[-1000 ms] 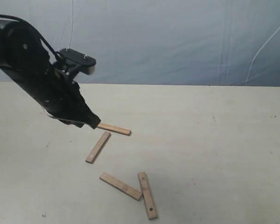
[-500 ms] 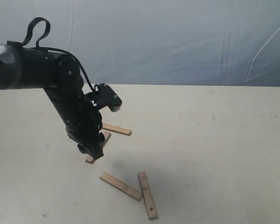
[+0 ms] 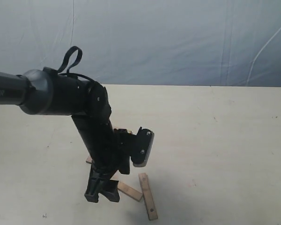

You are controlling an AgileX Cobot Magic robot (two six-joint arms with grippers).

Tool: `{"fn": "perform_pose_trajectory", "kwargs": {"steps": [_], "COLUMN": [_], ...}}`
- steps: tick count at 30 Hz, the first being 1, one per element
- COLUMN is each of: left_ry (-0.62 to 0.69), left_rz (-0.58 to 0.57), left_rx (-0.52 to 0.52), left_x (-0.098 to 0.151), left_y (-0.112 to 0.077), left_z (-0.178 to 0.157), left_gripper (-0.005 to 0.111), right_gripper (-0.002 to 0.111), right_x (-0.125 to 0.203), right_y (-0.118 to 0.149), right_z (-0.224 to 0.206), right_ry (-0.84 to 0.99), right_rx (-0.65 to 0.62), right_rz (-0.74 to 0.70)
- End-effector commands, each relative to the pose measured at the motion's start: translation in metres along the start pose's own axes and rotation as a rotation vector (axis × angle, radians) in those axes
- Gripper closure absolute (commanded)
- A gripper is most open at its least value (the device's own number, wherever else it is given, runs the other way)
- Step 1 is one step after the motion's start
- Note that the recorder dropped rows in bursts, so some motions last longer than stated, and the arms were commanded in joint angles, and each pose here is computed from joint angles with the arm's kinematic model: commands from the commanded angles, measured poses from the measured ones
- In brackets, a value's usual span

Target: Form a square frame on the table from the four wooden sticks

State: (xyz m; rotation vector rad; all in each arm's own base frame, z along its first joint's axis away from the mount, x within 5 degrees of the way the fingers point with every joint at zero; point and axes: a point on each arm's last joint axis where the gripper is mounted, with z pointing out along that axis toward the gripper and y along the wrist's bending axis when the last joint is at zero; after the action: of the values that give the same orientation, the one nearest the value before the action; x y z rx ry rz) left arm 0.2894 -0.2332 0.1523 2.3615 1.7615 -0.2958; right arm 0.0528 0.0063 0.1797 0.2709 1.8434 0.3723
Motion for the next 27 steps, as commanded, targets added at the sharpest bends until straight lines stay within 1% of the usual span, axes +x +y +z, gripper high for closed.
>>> {"fn": "perform_pose_trajectory", "kwargs": {"steps": [1,5,7,9,10,12,13,16,17,19,21,24,27], "left_ry": [-0.004,-0.006,0.0,0.006,0.008,0.011,0.013,0.014,0.016,0.025,0.022,0.012,0.064], "left_rz": [0.019,0.021,0.03,0.032,0.03,0.028,0.028,0.028,0.03,0.048,0.06,0.085,0.172], "left_rx": [-0.007,-0.039,-0.035,-0.028,-0.021,-0.008,-0.002,0.006,0.012,0.022,0.012,-0.035,-0.085], "left_x": [-0.002,-0.004,-0.005,-0.004,-0.003,-0.002,-0.002,-0.002,-0.002,-0.003,-0.006,-0.011,-0.01], "left_y": [0.003,0.006,0.006,0.006,0.006,0.005,0.005,0.004,0.003,0.004,0.006,0.007,0.008], "left_z": [0.017,0.028,0.032,0.035,0.038,0.04,0.041,0.041,0.04,0.035,0.027,0.006,-0.011], "left_gripper": [0.042,0.044,0.05,0.06,0.068,0.08,0.089,0.105,0.107,0.107,0.107,0.107,0.107], "right_gripper": [0.109,0.109,0.109,0.109,0.109,0.109,0.109,0.109,0.109,0.109,0.109,0.109,0.109], "right_x": [-0.001,-0.001,-0.001,-0.001,-0.001,-0.001,-0.001,-0.001,-0.001,-0.001,-0.001,-0.001,-0.001], "right_y": [0.001,0.001,0.001,0.001,0.001,0.001,0.001,0.001,0.001,0.001,0.001,0.001,0.001], "right_z": [0.0,0.0,0.0,0.0,0.0,0.0,0.0,0.0,0.0,0.0,0.0,0.0,0.0], "right_ry": [-0.005,-0.005,-0.005,-0.005,-0.005,-0.005,-0.005,-0.005,-0.005,-0.005,-0.005,-0.005,-0.005], "right_rx": [-0.007,-0.007,-0.007,-0.007,-0.007,-0.007,-0.007,-0.007,-0.007,-0.007,-0.007,-0.007,-0.007], "right_rz": [-0.003,-0.003,-0.003,-0.003,-0.003,-0.003,-0.003,-0.001,-0.001,-0.001,-0.001,-0.001,-0.001]}}
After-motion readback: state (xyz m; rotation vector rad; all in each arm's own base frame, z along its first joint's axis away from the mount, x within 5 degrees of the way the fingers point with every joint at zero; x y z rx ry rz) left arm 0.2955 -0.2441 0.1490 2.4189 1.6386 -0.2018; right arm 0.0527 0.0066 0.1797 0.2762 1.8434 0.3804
